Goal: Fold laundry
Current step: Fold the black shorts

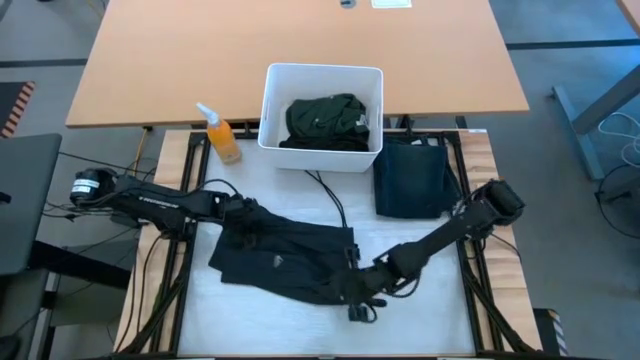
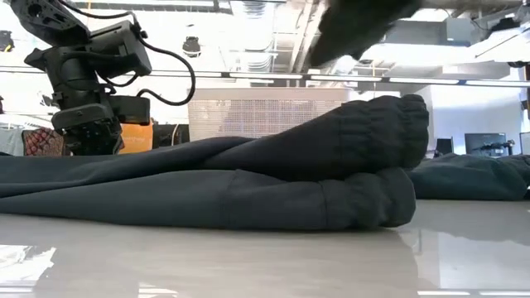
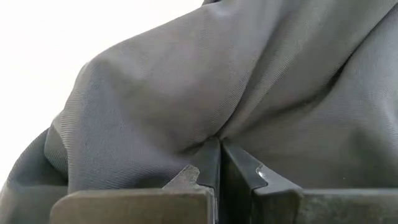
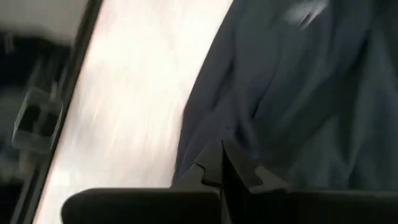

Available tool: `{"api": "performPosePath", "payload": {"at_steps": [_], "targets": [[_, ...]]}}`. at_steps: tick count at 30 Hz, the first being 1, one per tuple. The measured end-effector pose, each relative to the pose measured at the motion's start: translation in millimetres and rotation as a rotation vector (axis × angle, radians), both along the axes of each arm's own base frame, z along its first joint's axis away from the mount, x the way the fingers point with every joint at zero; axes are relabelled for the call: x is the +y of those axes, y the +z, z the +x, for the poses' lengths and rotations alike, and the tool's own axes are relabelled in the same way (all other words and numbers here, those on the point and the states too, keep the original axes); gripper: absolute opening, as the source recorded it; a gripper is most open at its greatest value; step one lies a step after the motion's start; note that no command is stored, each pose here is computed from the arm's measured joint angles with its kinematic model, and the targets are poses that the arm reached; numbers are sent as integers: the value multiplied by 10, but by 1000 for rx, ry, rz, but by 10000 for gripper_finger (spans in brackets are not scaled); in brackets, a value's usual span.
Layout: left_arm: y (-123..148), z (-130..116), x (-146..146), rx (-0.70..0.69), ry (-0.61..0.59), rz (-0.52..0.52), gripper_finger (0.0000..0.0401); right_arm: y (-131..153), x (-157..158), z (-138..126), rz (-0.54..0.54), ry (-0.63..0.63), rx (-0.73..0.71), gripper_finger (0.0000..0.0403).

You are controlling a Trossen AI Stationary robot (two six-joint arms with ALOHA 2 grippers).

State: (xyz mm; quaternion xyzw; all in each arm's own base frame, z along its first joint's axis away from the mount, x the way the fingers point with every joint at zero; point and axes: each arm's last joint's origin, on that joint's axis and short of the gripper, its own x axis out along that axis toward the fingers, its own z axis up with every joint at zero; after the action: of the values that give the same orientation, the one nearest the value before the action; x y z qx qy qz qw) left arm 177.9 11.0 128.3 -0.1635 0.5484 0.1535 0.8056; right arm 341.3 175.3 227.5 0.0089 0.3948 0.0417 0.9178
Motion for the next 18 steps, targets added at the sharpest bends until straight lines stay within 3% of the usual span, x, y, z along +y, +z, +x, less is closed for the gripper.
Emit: {"api": "performPosePath", "payload": {"at_steps": [4, 11, 18], "targets": [[94, 62, 9, -17, -21, 30, 0, -228, -48, 118, 83, -57, -78, 20], [235, 119, 11, -13, -38, 27, 0, -801, -39, 234, 99, -137, 52, 20], [235, 85, 47, 14, -15, 40, 0, -893, 135, 453, 175, 131, -45, 20]]}}
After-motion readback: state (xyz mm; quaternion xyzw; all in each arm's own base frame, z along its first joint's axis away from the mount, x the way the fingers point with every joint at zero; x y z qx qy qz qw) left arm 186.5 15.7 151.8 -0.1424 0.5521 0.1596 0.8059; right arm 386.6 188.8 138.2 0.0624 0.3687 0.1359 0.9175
